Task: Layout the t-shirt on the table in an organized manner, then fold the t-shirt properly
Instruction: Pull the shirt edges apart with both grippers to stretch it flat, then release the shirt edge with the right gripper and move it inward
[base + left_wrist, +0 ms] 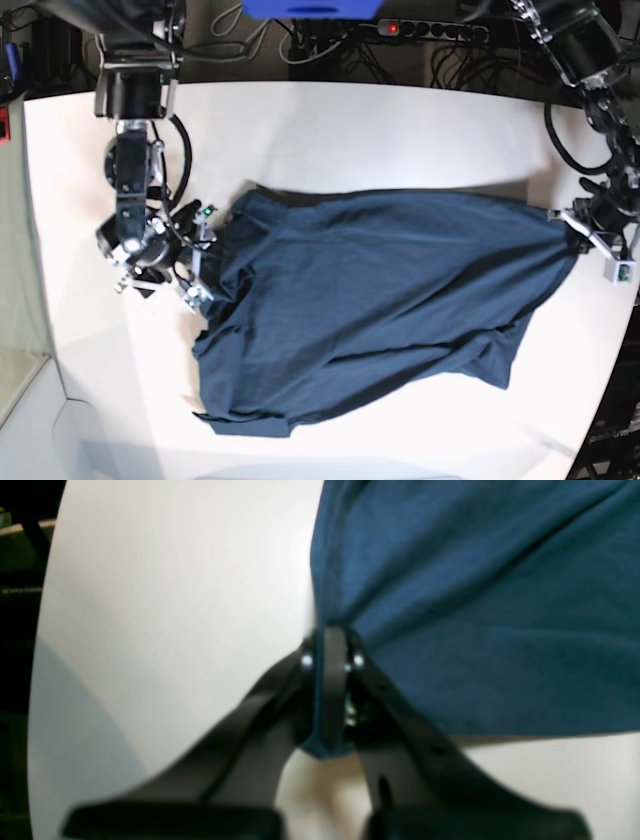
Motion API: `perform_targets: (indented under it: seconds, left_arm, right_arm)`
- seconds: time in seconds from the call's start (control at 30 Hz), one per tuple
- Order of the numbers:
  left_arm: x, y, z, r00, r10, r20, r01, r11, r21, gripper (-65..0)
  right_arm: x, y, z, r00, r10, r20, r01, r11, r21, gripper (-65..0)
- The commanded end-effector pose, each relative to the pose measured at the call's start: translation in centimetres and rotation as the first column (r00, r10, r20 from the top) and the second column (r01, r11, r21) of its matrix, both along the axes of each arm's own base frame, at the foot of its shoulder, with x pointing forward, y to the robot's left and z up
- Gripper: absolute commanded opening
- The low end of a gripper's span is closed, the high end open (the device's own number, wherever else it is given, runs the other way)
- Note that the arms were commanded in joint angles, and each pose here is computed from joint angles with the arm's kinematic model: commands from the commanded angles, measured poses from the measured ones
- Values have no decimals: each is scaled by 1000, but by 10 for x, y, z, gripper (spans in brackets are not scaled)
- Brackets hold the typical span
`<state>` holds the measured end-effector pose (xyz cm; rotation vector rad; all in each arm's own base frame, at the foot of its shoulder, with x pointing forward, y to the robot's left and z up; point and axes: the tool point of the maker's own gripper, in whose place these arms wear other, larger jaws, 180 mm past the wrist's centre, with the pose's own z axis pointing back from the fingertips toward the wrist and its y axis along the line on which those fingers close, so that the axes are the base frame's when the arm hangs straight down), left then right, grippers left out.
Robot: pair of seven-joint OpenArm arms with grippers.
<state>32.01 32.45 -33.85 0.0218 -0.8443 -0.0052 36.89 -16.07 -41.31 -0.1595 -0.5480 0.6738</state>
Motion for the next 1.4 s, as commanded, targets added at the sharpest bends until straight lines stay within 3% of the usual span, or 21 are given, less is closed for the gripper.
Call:
perform_targets:
  seconds: [0.0, 0.07, 0.13, 0.2, 0.3, 0.33, 0.5, 0.67, 0.83, 1.07, 1.27, 1.37]
  left_arm:
    - [8, 6, 17, 999, 0, 51, -1, 1000, 18, -648]
    - [8, 7, 17, 999, 1, 53, -2, 1000, 19, -648]
    - [9, 6, 18, 998, 0, 55, -1, 1000, 20, -648]
    - [9, 6, 18, 998, 0, 55, -1, 1000, 20, -648]
    - [9, 7, 19, 998, 0, 55, -2, 1000, 21, -648]
    - [9, 7, 19, 998, 0, 55, -2, 1000, 23, -648]
    - [10, 6, 20, 998, -1, 60, 0, 1000, 19, -648]
    - [12, 0, 33, 996, -15, 93, 12, 999, 38, -648]
    - [16, -14, 52, 988, -34, 152, 27, 998, 54, -648]
    - [15, -19, 54, 986, -39, 161, 31, 998, 55, -648]
    - [1, -21, 50, 989, -53, 138, 42, 996, 80, -648]
    - [-7, -22, 43, 992, -57, 114, 48, 996, 81, -648]
  right_arm:
    - [16, 0, 13, 999, 1, 52, -1, 1000, 14, -222]
    - [18, 3, 7, 999, 8, 46, -10, 999, 36, -223]
    - [15, 2, -1, 999, 16, 38, -18, 999, 45, -272]
    - [13, 4, -4, 999, 21, 32, -23, 998, 51, -381]
    - [4, 3, -11, 1000, 15, 14, -16, 999, 52, -620]
    - [1, 3, -13, 1000, 15, 7, -15, 999, 51, -650]
    - [-17, -2, -4, 999, 21, 48, -22, 1000, 23, -650]
    - [-36, -20, 42, 989, 25, 148, -11, 996, -91, -650]
    - [-48, -34, 77, 984, -12, 180, 46, 981, -186, -650]
    - [-86, -76, 84, 994, -46, 103, 80, 932, -353, -650]
    - [-141, -95, 58, 991, -111, -74, 67, 893, -444, -650]
    - [-165, -91, 49, 985, -107, -139, 31, 888, -460, -650]
